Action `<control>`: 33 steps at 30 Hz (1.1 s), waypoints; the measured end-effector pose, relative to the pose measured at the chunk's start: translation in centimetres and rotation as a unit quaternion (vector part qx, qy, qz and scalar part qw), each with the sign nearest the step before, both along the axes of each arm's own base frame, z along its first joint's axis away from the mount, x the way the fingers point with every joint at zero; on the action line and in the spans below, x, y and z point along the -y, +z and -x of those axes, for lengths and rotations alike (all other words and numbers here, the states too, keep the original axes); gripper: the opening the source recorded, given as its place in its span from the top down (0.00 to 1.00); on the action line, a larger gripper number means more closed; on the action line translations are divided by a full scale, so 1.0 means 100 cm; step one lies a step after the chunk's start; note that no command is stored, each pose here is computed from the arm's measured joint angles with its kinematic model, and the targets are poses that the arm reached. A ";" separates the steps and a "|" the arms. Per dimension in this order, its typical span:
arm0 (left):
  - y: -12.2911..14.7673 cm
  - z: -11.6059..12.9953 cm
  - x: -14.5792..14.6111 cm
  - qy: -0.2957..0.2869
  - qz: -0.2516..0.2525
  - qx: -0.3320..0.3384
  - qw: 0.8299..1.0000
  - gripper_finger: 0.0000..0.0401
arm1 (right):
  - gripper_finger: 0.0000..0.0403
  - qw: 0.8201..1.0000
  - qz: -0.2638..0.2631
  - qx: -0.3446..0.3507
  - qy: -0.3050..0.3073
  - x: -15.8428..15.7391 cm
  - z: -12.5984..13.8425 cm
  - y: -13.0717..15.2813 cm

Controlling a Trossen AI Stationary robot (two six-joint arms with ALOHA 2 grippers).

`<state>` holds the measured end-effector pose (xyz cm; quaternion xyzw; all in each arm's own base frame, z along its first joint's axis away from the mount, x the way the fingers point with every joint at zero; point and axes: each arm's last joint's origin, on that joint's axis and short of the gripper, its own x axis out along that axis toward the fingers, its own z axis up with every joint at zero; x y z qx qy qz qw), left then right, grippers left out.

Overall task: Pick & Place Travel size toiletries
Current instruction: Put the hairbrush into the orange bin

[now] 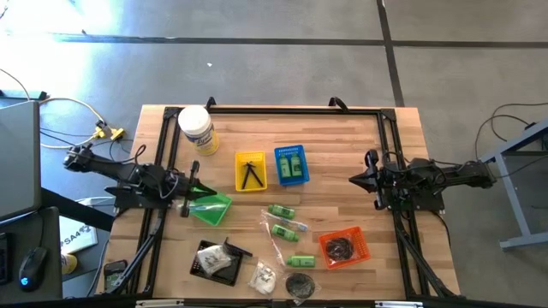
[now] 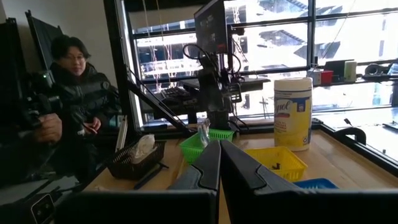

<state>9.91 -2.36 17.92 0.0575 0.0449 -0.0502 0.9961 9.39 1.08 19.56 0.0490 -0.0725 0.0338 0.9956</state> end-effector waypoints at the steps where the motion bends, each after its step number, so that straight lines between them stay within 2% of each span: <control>1: -0.004 0.001 0.000 0.000 -0.001 -0.002 1.000 1.00 | 0.99 1.000 0.000 -0.001 0.000 0.000 0.000 0.000; 9: -0.008 0.003 -0.001 0.001 0.020 0.016 1.000 1.00 | 0.99 1.000 -0.004 -0.003 0.000 0.000 -0.001 -0.001; 20: -0.009 0.003 -0.001 -0.001 0.013 0.012 1.000 1.00 | 0.99 1.000 -0.013 -0.024 0.001 0.000 -0.002 -0.004; 26: -0.010 0.002 -0.002 0.017 0.011 0.012 1.000 1.00 | 0.99 0.999 -0.020 -0.049 0.000 -0.001 -0.006 -0.008; 33: -0.010 0.002 -0.002 0.018 0.011 0.012 1.000 1.00 | 0.99 0.996 -0.036 -0.061 -0.047 0.002 -0.009 -0.010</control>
